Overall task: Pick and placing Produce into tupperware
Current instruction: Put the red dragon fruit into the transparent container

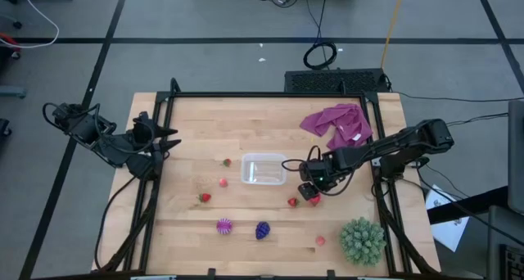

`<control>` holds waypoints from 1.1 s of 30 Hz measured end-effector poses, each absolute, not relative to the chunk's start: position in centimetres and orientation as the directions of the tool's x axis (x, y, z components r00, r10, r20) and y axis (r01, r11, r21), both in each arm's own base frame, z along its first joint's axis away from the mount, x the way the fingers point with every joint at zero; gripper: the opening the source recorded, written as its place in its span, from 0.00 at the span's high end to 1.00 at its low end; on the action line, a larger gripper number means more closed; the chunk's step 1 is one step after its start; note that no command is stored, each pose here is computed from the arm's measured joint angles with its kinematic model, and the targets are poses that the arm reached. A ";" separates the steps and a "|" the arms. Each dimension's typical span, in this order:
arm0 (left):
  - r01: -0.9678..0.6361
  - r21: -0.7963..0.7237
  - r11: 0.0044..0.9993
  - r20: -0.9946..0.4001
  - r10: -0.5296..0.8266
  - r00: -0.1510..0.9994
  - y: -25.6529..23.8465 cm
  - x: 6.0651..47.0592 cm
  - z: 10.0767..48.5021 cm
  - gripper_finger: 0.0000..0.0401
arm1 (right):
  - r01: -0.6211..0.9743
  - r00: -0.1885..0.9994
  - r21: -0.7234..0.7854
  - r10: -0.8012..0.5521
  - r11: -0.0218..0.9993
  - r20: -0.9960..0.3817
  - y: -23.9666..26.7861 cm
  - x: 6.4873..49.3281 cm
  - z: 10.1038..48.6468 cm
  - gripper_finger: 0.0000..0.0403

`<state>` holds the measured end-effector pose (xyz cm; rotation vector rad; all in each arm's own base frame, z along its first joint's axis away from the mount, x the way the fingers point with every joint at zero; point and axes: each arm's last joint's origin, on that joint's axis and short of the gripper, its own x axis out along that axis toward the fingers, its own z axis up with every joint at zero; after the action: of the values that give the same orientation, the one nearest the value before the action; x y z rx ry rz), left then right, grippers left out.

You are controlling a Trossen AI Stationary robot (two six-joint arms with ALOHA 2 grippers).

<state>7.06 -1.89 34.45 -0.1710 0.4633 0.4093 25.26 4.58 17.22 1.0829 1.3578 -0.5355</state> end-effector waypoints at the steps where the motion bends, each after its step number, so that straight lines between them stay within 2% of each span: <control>1: -0.420 -0.068 0.905 -0.466 0.344 0.815 -1.9 7.1 34.5 0.58 | 0.838 0.202 0.308 0.269 0.450 -0.942 4.6 25.2 17.0 0.42; 16: -0.420 -0.065 0.905 -0.465 0.345 0.815 -1.9 7.1 34.5 0.58 | 0.833 0.223 0.333 0.281 0.442 -0.933 4.5 24.5 15.4 0.42; 33: -0.420 -0.066 0.905 -0.465 0.345 0.815 -1.9 7.1 34.5 0.58 | 0.832 0.228 0.334 0.276 0.443 -0.934 4.5 24.5 15.3 0.42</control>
<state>7.07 -1.89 34.46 -0.1689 0.4623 0.4101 24.51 4.48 15.26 1.0984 1.3321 -0.5146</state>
